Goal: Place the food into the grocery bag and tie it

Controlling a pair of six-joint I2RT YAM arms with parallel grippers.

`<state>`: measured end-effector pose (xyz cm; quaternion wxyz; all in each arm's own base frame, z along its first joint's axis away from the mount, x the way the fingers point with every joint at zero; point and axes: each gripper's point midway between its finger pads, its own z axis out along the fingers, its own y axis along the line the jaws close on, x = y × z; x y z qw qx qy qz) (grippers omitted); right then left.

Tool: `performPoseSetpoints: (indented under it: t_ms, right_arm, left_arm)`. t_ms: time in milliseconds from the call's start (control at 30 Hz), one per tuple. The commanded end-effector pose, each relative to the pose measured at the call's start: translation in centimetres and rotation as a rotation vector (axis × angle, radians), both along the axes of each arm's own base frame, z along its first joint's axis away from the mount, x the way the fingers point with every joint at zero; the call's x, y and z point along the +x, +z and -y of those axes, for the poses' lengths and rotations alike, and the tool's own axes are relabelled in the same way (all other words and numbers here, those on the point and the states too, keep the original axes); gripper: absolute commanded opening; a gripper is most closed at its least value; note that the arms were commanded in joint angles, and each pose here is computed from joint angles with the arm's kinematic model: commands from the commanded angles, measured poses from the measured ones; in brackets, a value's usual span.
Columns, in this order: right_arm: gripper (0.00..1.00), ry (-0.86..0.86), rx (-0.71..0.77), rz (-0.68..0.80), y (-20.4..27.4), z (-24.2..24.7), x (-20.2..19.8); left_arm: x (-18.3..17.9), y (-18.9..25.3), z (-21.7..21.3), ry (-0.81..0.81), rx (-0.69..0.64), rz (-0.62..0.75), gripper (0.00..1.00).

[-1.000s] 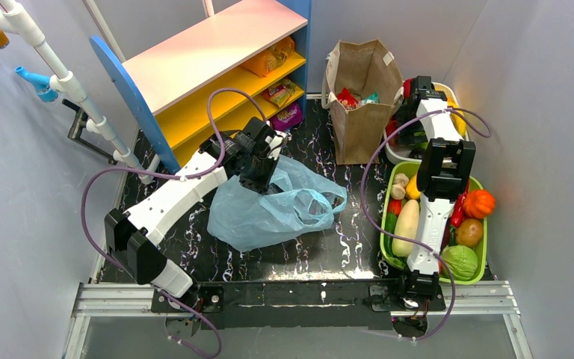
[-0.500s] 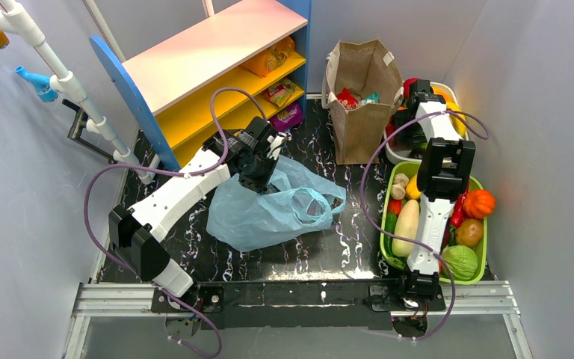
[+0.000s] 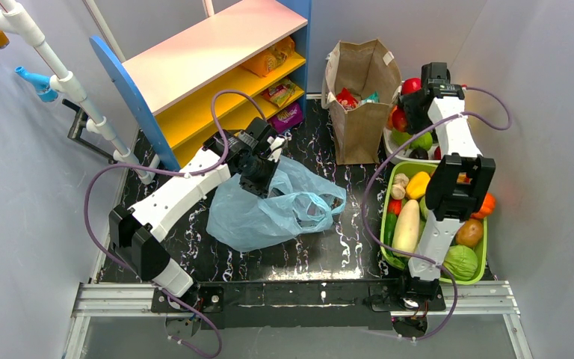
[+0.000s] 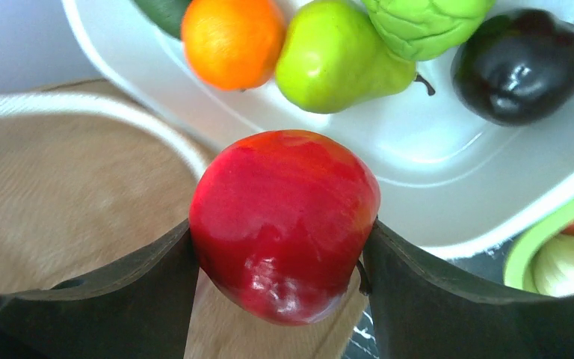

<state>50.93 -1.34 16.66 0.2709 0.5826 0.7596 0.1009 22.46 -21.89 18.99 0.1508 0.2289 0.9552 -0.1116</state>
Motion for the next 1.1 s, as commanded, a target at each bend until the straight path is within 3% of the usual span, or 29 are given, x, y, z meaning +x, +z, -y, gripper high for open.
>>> performPoseSetpoints:
  t_ms: [0,633,867,1067]
  right_arm:
    - [0.44,0.078,-0.1,0.047,4.3,-0.8,-2.5]
    - [0.38,0.457,-0.217,0.287,10.4,-11.4,-17.2]
    - [0.35,0.716,-0.11,0.483,11.4,-16.6,-20.6]
    - [0.35,0.952,0.002,0.565,11.6,-21.9,-23.3]
  left_arm:
    - [-1.8,-0.3,0.0,-0.02,-0.024,-0.077,0.0]
    - [-1.5,2.9,-1.0,0.092,-0.165,0.129,0.0]
    - [-1.4,3.3,-1.0,0.148,-0.204,0.153,0.0]
    - [-1.1,4.2,-0.9,0.192,-0.245,0.18,0.0]
